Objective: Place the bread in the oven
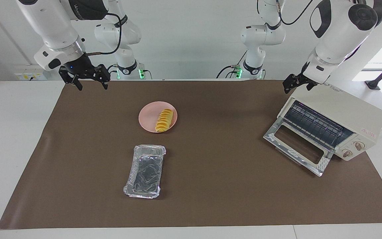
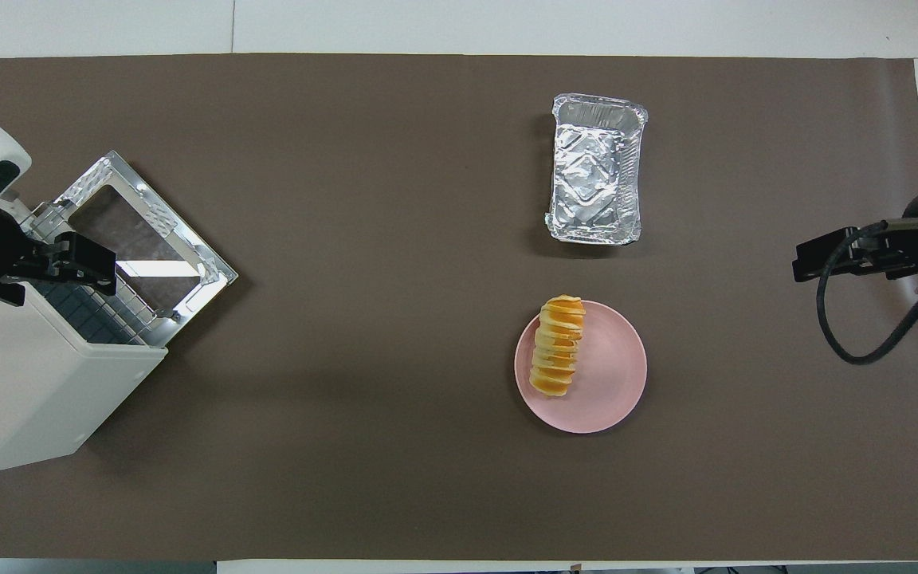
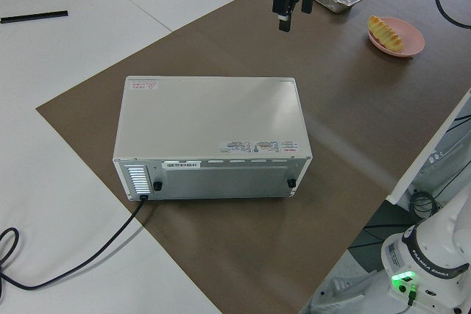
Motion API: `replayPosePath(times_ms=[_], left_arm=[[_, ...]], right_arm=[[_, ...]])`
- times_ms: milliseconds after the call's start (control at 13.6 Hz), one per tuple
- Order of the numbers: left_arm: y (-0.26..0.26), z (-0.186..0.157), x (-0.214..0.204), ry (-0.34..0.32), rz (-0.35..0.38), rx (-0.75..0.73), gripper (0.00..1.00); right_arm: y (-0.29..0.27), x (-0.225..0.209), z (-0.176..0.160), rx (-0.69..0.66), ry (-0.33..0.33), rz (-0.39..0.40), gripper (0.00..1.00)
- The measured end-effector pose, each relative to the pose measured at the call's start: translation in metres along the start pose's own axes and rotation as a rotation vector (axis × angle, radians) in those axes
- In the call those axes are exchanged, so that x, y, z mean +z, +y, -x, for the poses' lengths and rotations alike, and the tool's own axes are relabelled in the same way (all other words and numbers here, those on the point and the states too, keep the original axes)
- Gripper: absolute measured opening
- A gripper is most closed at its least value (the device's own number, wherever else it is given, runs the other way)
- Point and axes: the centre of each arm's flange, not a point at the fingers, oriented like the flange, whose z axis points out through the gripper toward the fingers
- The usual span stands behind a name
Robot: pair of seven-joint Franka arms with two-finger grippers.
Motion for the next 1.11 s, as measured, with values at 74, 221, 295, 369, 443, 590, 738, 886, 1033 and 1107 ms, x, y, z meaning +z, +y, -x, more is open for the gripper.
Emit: replayPosePath(times_ms=[74, 221, 295, 369, 443, 590, 738, 886, 1033, 1107], left_arm=[[0.000, 0.000, 0.000, 0.000, 0.000, 0.000, 1.00], [0.000, 0.000, 0.000, 0.000, 0.000, 0.000, 1.00], [0.000, 0.000, 0.000, 0.000, 0.000, 0.000, 1.00], [0.000, 0.000, 0.000, 0.000, 0.000, 0.000, 1.00], [0.000, 0.000, 0.000, 0.000, 0.000, 0.000, 1.00], [0.000, 0.000, 0.000, 0.000, 0.000, 0.000, 1.00], [0.000, 0.000, 0.000, 0.000, 0.000, 0.000, 1.00], [0.000, 0.000, 0.000, 0.000, 0.000, 0.000, 1.00], [0.000, 0.000, 0.000, 0.000, 0.000, 0.000, 1.00], [0.000, 0.000, 0.000, 0.000, 0.000, 0.000, 1.00]], right_arm=[[0.000, 0.000, 0.000, 0.000, 0.000, 0.000, 1.00], [0.000, 0.000, 0.000, 0.000, 0.000, 0.000, 1.00], [0.000, 0.000, 0.000, 0.000, 0.000, 0.000, 1.00], [0.000, 0.000, 0.000, 0.000, 0.000, 0.000, 1.00], [0.000, 0.000, 0.000, 0.000, 0.000, 0.000, 1.00], [-0.003, 0.003, 0.000, -0.006, -0.006, 0.001, 1.00], [-0.017, 0.013, 0.000, -0.026, -0.001, 0.004, 1.00], [-0.048, 0.039, 0.002, 0.002, 0.018, 0.008, 1.00], [-0.094, 0.069, 0.012, 0.050, 0.027, 0.013, 1.00], [-0.120, 0.083, 0.017, 0.078, 0.030, 0.014, 1.00]])
